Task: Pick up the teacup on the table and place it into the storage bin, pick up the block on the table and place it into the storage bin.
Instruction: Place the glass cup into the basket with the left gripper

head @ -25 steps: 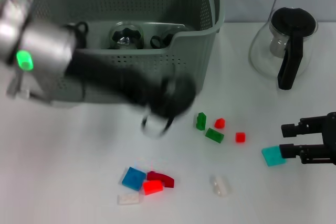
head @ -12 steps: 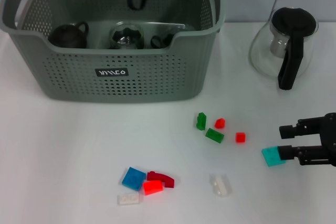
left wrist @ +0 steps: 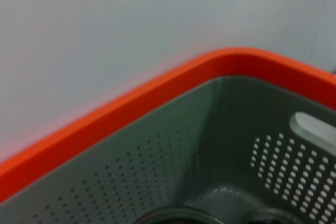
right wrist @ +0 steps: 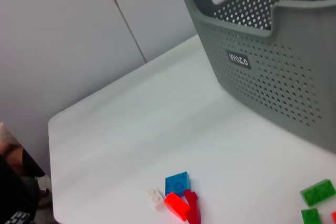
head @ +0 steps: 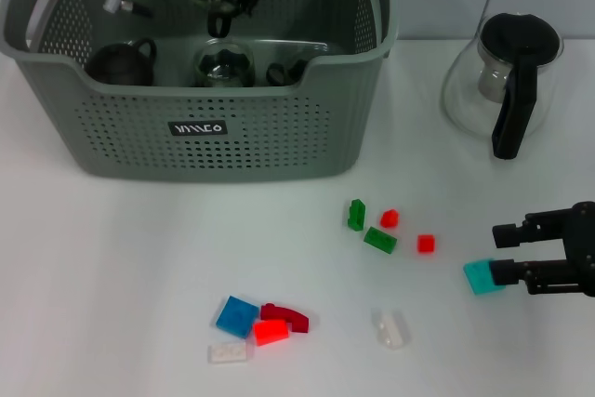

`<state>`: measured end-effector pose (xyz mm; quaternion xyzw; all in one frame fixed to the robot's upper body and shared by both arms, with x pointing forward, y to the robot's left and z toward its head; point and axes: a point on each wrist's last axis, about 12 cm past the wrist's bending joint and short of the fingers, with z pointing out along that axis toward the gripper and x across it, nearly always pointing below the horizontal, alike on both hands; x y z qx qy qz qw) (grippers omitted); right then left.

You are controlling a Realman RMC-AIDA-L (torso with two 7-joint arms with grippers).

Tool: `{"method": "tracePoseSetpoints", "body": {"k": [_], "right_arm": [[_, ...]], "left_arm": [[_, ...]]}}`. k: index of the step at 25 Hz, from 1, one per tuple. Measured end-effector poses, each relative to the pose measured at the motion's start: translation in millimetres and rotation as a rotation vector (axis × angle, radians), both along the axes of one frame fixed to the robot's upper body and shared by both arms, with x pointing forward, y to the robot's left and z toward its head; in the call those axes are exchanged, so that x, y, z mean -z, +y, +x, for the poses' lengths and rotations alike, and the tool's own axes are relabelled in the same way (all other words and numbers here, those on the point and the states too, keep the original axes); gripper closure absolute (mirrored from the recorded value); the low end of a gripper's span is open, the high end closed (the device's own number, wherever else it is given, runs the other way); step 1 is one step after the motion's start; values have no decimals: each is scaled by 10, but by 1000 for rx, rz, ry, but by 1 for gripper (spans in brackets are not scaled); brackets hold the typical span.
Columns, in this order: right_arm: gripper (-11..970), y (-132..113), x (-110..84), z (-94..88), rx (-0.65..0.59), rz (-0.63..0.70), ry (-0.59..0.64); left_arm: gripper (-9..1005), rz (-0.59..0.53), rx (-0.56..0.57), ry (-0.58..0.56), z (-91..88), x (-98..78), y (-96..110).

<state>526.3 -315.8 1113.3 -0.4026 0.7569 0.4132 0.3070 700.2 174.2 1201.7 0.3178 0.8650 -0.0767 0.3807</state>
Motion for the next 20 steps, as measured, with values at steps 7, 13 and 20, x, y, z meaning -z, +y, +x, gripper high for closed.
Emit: {"method": "tracePoseSetpoints", "body": {"k": [7,13,20], "right_arm": [[350,15,6,3,-4,-4,4],[350,10,4,4,-5,-6,3],[349,14,1,9,-8,-6,-2]], "left_arm": [[945,55,12,13,-43,219,-62],[945,93,18,22,-83,308,-89],[945,106,22,34,-116,361,-122]]}}
